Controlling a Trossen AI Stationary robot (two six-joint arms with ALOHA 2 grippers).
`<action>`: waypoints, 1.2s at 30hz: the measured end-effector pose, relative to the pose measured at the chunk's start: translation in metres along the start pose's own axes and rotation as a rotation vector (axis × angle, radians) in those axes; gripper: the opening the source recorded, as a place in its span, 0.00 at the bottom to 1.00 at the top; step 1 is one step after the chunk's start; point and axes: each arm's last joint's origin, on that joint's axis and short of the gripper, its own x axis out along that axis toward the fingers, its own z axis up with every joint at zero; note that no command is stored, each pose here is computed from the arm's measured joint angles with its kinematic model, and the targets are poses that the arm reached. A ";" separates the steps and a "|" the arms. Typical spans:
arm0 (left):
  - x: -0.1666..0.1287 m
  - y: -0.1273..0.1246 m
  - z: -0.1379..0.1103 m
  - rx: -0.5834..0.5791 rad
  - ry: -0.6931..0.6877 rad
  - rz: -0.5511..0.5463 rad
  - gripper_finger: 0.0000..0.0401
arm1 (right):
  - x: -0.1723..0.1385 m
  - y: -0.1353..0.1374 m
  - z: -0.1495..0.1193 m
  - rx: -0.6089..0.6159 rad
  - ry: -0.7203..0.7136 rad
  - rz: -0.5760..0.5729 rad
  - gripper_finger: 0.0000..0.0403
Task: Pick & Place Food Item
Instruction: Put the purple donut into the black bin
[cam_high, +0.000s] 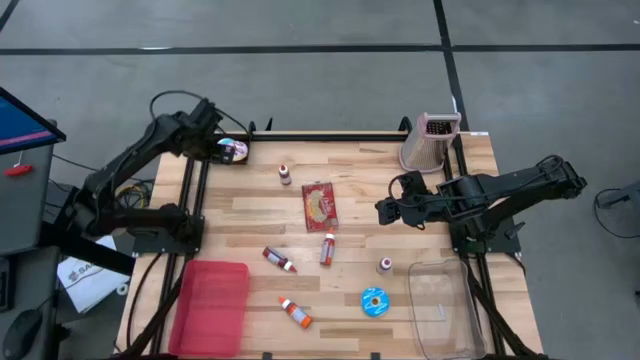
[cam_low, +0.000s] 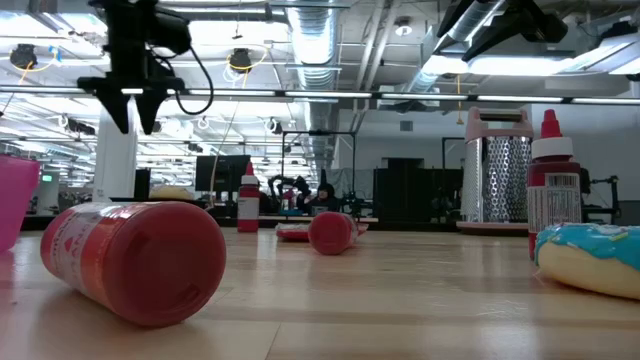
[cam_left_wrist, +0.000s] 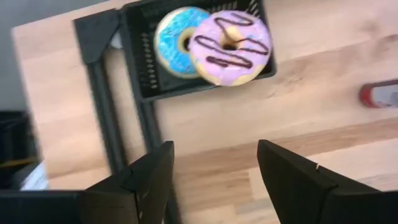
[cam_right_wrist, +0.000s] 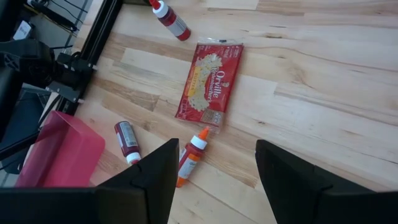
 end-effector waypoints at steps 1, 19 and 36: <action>0.001 -0.002 0.004 -0.019 0.015 0.012 0.57 | 0.000 0.000 0.000 0.000 0.000 0.000 0.51; 0.060 -0.019 0.056 -0.493 0.118 -0.177 0.56 | -0.001 0.000 0.001 -0.005 -0.008 0.006 0.51; 0.064 -0.002 0.066 -0.557 0.134 -0.114 0.39 | -0.034 -0.019 0.019 0.040 -0.090 0.061 0.51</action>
